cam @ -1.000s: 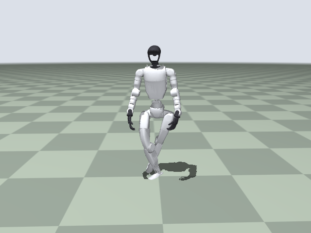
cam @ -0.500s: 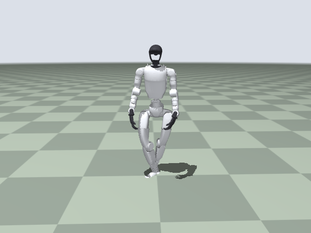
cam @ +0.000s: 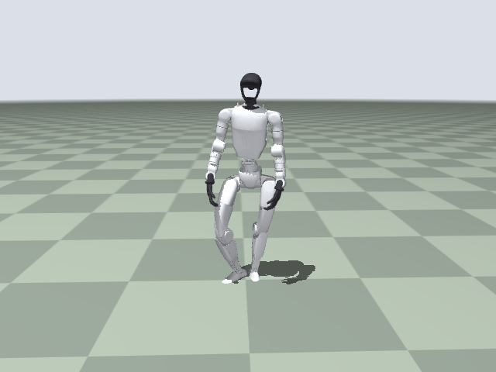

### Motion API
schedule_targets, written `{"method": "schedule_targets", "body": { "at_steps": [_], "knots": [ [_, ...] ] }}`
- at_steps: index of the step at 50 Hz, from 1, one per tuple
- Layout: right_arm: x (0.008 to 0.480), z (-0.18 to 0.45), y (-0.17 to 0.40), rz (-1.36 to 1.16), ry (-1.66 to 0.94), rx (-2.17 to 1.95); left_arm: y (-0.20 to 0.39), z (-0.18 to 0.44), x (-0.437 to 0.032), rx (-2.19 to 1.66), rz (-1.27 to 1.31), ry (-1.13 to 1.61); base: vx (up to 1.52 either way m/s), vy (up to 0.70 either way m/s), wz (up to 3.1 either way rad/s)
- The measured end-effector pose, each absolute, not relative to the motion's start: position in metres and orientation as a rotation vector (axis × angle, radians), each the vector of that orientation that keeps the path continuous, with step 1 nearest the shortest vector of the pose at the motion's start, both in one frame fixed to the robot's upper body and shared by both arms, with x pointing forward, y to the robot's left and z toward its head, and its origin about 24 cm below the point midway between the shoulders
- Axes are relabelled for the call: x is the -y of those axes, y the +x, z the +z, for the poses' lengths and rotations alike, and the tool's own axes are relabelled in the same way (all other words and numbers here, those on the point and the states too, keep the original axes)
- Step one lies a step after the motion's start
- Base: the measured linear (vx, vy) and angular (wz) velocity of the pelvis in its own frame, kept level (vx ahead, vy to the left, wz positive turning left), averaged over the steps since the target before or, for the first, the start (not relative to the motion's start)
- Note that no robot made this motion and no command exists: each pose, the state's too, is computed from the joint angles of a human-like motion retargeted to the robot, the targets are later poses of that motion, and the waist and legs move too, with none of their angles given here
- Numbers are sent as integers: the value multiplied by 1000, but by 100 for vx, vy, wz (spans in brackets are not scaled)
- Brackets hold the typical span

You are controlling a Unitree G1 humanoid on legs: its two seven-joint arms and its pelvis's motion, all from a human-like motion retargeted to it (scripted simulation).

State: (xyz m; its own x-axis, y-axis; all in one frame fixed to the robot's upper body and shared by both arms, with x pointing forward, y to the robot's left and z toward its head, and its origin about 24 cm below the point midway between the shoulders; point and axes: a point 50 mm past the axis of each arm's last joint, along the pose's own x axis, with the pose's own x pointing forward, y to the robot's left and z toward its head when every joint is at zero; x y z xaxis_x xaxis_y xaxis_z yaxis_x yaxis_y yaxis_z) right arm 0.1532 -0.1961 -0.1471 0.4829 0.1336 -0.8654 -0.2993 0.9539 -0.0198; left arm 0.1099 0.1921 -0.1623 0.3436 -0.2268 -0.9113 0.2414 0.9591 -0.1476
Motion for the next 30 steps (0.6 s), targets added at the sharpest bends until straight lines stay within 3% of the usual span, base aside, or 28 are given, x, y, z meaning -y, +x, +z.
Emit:
{"method": "schedule_targets", "body": {
  "at_steps": [30],
  "knots": [
    [204,-142,162,158,-79,-996,134,-154,-193,-1061,-238,-24,5,2,-27]
  ]
}}
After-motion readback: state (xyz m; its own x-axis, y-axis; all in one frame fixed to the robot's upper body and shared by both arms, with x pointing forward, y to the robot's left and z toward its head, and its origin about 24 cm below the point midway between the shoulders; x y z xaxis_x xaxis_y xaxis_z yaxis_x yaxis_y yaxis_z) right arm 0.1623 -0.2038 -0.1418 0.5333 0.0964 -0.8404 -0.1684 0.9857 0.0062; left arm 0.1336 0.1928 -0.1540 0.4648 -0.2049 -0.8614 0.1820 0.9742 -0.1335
